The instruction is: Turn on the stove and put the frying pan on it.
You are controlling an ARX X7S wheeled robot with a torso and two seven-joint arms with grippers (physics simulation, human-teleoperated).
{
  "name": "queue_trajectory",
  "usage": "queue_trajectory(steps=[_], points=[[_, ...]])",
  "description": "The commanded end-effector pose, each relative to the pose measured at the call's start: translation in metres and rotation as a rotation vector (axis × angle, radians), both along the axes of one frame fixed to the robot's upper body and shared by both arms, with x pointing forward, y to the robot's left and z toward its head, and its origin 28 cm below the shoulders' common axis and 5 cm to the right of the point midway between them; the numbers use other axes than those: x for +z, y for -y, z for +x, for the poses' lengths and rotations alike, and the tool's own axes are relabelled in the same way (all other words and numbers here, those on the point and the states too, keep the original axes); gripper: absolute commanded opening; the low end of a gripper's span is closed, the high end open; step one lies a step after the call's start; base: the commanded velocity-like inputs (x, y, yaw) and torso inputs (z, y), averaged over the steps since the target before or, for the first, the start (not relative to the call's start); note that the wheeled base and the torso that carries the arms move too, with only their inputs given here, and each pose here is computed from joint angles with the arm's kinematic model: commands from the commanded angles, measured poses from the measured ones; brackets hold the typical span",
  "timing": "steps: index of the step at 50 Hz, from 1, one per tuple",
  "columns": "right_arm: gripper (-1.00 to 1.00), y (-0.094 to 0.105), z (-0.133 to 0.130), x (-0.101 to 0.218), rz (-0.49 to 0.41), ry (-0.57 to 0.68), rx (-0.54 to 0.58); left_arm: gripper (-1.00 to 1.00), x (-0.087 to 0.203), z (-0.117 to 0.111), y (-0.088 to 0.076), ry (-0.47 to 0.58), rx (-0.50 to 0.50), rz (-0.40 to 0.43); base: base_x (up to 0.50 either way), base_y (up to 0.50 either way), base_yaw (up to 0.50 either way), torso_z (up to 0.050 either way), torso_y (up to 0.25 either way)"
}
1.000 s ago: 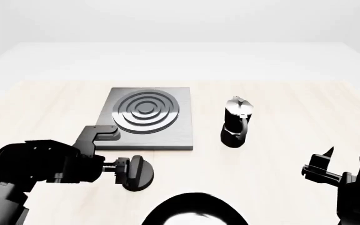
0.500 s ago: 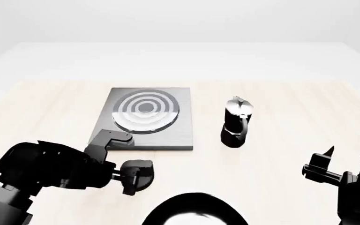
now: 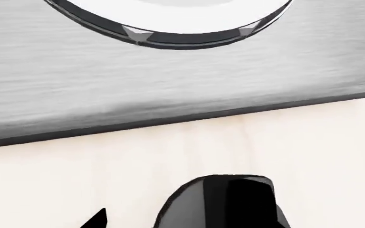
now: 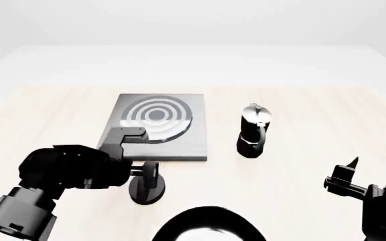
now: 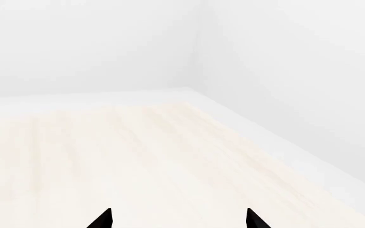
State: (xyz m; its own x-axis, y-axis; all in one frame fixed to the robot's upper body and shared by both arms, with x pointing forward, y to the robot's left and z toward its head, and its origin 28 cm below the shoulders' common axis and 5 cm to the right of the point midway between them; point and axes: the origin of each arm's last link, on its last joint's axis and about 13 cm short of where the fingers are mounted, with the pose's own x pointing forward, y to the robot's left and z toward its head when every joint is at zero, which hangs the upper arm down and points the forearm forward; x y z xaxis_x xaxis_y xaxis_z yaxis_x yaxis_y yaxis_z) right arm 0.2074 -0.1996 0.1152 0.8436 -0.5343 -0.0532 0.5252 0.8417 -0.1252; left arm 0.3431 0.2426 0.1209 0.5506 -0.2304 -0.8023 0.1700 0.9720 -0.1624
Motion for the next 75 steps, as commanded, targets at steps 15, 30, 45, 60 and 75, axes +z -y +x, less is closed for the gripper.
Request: queue_trajectory(steps=[15,30,45,60,75], points=[[1.00,-0.001,-0.002,0.002,-0.003,0.007,0.000,1.00,0.035,0.003,-0.008,0.283,0.102,0.047,0.00,0.00,0.00,0.000,0.000],[1.00,-0.003,0.002,0.007,-0.002,0.004,0.018,1.00,0.171,-0.087,-0.021,0.620,-0.321,0.146,0.00,0.00,0.00,0.000,0.000],[1.00,-0.001,0.000,0.007,-0.001,0.001,0.012,1.00,0.147,-0.138,-0.015,0.340,-0.883,0.127,0.00,0.00,0.00,0.000,0.000],[1.00,-0.001,0.001,0.008,-0.005,-0.003,0.006,1.00,0.132,-0.168,-0.001,0.255,-1.038,0.154,0.00,0.00,0.00,0.000,0.000],[1.00,-0.001,0.000,0.007,-0.004,-0.006,0.005,1.00,0.129,-0.165,-0.005,0.225,-1.016,0.198,0.00,0.00,0.00,0.000,0.000]])
